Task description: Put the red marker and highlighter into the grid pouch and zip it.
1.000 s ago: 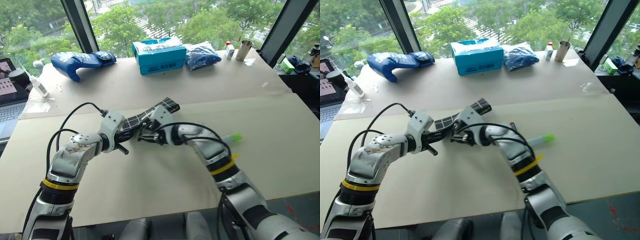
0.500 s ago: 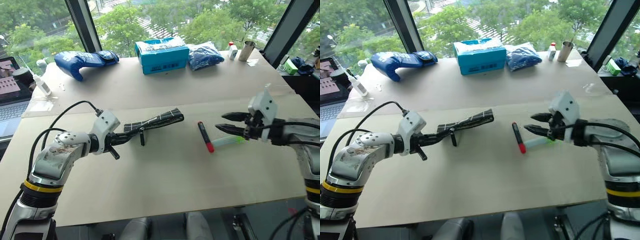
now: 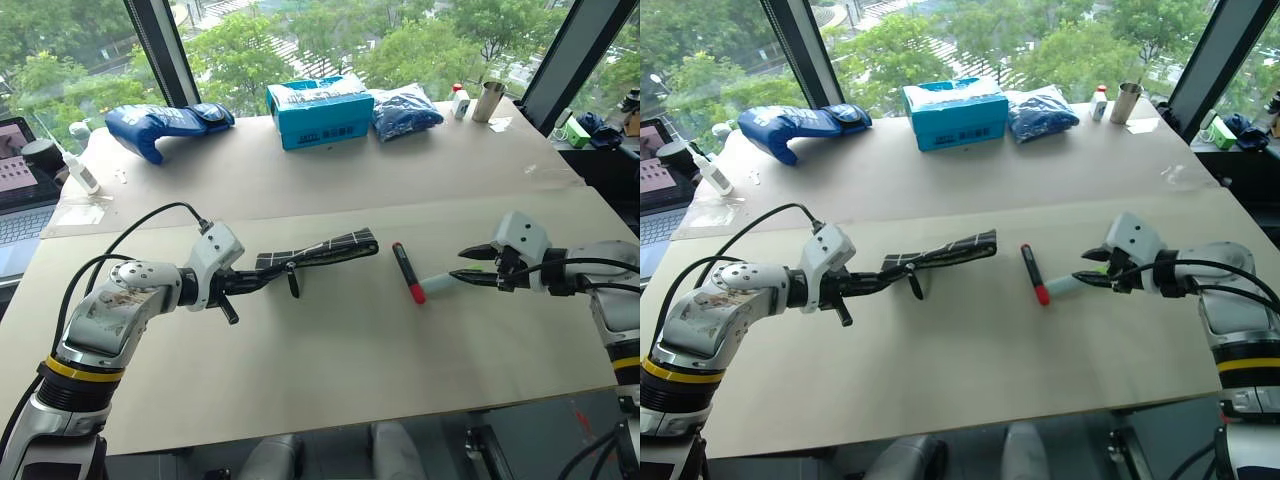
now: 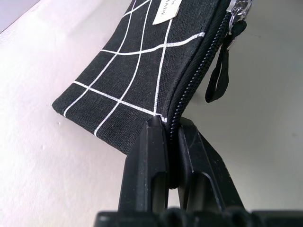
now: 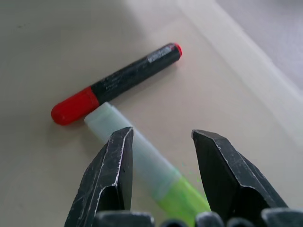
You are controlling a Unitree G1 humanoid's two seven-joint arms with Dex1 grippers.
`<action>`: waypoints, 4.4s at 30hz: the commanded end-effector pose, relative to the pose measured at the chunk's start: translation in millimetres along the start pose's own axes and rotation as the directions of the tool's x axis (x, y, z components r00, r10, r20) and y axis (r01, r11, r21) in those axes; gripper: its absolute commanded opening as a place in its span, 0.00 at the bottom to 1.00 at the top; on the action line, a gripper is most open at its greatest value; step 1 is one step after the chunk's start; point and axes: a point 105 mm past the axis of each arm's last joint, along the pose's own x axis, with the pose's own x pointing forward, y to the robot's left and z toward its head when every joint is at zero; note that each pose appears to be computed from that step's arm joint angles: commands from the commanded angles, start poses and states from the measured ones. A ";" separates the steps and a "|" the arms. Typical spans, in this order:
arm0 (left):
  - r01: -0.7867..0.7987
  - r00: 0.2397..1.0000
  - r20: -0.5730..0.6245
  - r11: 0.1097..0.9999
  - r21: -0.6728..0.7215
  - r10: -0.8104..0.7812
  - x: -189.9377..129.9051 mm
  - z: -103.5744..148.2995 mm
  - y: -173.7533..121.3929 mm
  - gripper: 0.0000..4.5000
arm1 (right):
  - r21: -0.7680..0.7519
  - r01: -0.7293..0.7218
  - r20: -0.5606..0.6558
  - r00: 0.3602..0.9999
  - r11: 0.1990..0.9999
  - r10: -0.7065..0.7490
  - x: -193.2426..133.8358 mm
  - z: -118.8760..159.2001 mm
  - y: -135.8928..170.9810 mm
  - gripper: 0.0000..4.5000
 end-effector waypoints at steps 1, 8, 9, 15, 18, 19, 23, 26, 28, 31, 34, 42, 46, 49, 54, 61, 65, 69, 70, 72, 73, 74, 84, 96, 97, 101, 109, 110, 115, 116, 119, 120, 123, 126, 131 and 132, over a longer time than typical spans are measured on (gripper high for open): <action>-0.010 1.000 0.025 1.000 0.025 0.009 -5.4 7.3 -0.9 0.00 | -0.088 -0.082 -0.052 0.996 0.993 0.077 1.4 -2.2 4.0 0.49; -0.021 0.999 0.026 1.000 0.010 0.020 -8.7 5.8 0.2 0.00 | -0.147 -0.220 -0.136 0.970 0.964 0.201 1.2 -9.2 8.7 0.49; -0.021 0.999 0.026 1.000 0.009 0.020 -9.0 5.5 0.1 0.00 | -0.162 -0.223 -0.149 0.969 0.961 0.199 2.3 -10.2 6.6 0.49; -0.018 1.000 0.025 1.000 0.007 0.018 -9.3 5.3 -1.5 0.00 | -0.220 -0.214 -0.167 0.969 0.952 0.180 14.5 -10.4 -2.6 0.49; -0.018 1.000 0.024 1.000 0.006 0.018 -9.8 5.3 -1.5 0.00 | -0.218 -0.214 -0.154 0.971 0.952 0.183 15.6 -7.9 -5.4 0.49; -0.019 1.000 0.023 1.000 0.007 0.019 -9.8 5.1 -1.1 0.00 | -0.220 -0.221 -0.165 0.968 0.950 0.187 16.1 -10.2 -5.0 0.49; -0.022 0.999 0.024 1.000 0.008 0.022 -9.8 6.4 0.5 0.00 | -0.214 -0.268 -0.198 0.954 0.939 0.227 20.0 -18.7 0.7 0.49; -0.023 0.999 0.028 1.000 0.009 0.023 -9.4 8.0 0.7 0.00 | -0.212 -0.303 -0.231 0.939 0.929 0.253 24.4 -26.4 5.9 0.49; -0.021 0.999 0.029 1.000 0.009 0.021 -9.5 8.4 0.3 0.00 | -0.214 -0.317 -0.246 0.933 0.924 0.263 28.3 -30.3 9.1 0.49; -0.021 0.999 0.029 1.000 0.008 0.021 -9.4 8.2 0.0 0.00 | -0.197 -0.330 -0.255 0.927 0.923 0.277 35.6 -33.9 11.9 0.49; -0.024 0.999 0.030 1.000 0.007 0.024 -9.9 8.1 -0.1 0.00 | -0.185 -0.332 -0.273 0.922 0.925 0.276 39.0 -37.4 11.3 0.38; -0.034 0.999 0.030 0.999 0.003 0.034 -9.0 7.5 0.9 0.00 | -0.113 -0.301 -0.162 0.946 0.947 0.281 31.3 -24.2 8.2 0.22; -0.033 0.999 0.030 0.999 0.001 0.033 -7.5 7.5 0.5 0.00 | -0.050 -0.161 -0.006 0.987 0.986 0.161 22.1 4.4 -11.3 0.22; -0.030 0.999 0.024 1.000 -0.001 0.030 -7.0 5.6 -0.2 0.00 | 0.011 -0.106 0.159 0.982 0.994 0.103 8.8 38.4 -20.4 0.22; -0.021 1.000 0.008 1.000 0.000 0.021 -6.7 2.3 -1.2 0.00 | -0.086 -0.214 0.376 0.898 0.973 0.231 -14.4 113.0 19.8 0.22; -0.014 1.000 -0.001 1.000 0.010 0.014 -0.8 0.7 -2.5 0.00 | -0.233 -0.269 0.229 0.919 0.935 0.322 15.4 124.8 77.4 0.22; -0.023 0.999 -0.034 0.999 0.030 0.024 3.1 -5.3 -3.3 0.00 | -0.230 -0.217 0.184 0.948 0.949 0.261 29.9 128.2 76.3 0.22; -0.028 0.998 -0.049 0.998 0.050 0.030 10.8 -6.7 -6.5 0.00 | -0.241 -0.195 0.130 0.964 0.951 0.231 37.3 124.6 73.6 0.22; -0.026 0.998 -0.048 0.998 0.054 0.029 12.9 -6.0 -7.8 0.00 | -0.246 -0.193 0.112 0.968 0.950 0.225 38.9 122.4 73.1 0.22; -0.026 0.999 -0.043 0.998 0.058 0.029 16.4 -3.2 -9.6 0.00 | -0.268 -0.188 0.065 0.975 0.945 0.212 42.3 115.3 71.6 0.22; -0.027 0.999 -0.042 0.998 0.059 0.030 17.4 -2.2 -10.0 0.00 | -0.275 -0.189 0.048 0.977 0.943 0.210 43.3 112.4 71.4 0.22; -0.030 0.999 -0.039 0.998 0.061 0.033 18.5 -0.5 -10.0 0.00 | -0.291 -0.192 0.024 0.978 0.937 0.208 44.8 107.7 71.8 0.22; -0.041 0.998 -0.040 0.997 0.069 0.044 17.8 4.0 -10.2 0.00 | -0.305 -0.150 0.015 0.987 0.940 0.163 50.2 108.7 57.6 0.22; -0.062 0.997 -0.048 0.995 0.084 0.066 19.7 3.5 -8.1 0.00 | -0.253 -0.168 0.048 0.981 0.953 0.186 50.4 109.9 53.1 0.22; -0.063 0.997 -0.048 0.994 0.084 0.068 19.7 3.3 -7.9 0.00 | -0.250 -0.159 0.043 0.984 0.955 0.175 51.6 109.1 51.2 0.22; -0.068 0.996 -0.055 0.993 0.095 0.073 19.9 2.1 -7.2 0.00 | -0.244 -0.143 0.036 0.987 0.959 0.156 55.2 107.6 47.3 0.22; -0.087 0.990 -0.094 0.987 0.138 0.100 22.1 -9.3 -3.9 0.00 | -0.215 -0.120 0.036 0.991 0.969 0.131 61.4 106.3 42.1 0.22; -0.087 0.990 -0.097 0.986 0.142 0.102 22.4 -10.3 -3.8 0.00 | -0.212 -0.120 0.036 0.991 0.970 0.130 61.7 106.0 41.8 0.22; -0.098 0.988 -0.102 0.984 0.148 0.113 22.3 -12.8 -1.8 0.00 | -0.195 -0.103 0.026 0.994 0.975 0.110 61.4 102.5 36.7 0.22; -0.098 0.988 -0.101 0.984 0.148 0.114 22.4 -12.8 -1.6 0.00 | -0.196 -0.098 0.019 0.994 0.976 0.104 61.5 101.4 35.2 0.22; -0.101 0.990 -0.087 0.984 0.146 0.115 23.6 -10.1 -1.7 0.00 | -0.204 -0.083 0.007 0.996 0.976 0.086 64.9 100.4 32.2 0.22; -0.102 0.990 -0.085 0.984 0.147 0.115 24.0 -9.2 -1.9 0.00 | -0.207 -0.078 0.003 0.997 0.975 0.080 66.4 100.5 31.4 0.22; -0.101 0.990 -0.083 0.983 0.156 0.115 24.7 -8.0 -2.9 0.00 | -0.220 -0.049 -0.022 0.999 0.974 0.046 74.5 99.1 27.0 0.22; -0.100 0.989 -0.089 0.981 0.167 0.116 25.0 -8.4 -3.7 0.00 | -0.229 -0.026 -0.031 0.999 0.973 0.019 82.9 100.9 23.9 0.22; -0.098 0.988 -0.102 0.976 0.194 0.119 25.5 -8.8 -5.2 0.00 | -0.243 -0.015 -0.023 1.000 0.970 0.010 99.9 110.4 27.7 0.22; -0.097 0.987 -0.104 0.976 0.197 0.119 25.8 -8.8 -5.5 0.00 | -0.248 -0.018 -0.023 1.000 0.969 0.013 102.7 111.5 29.7 0.22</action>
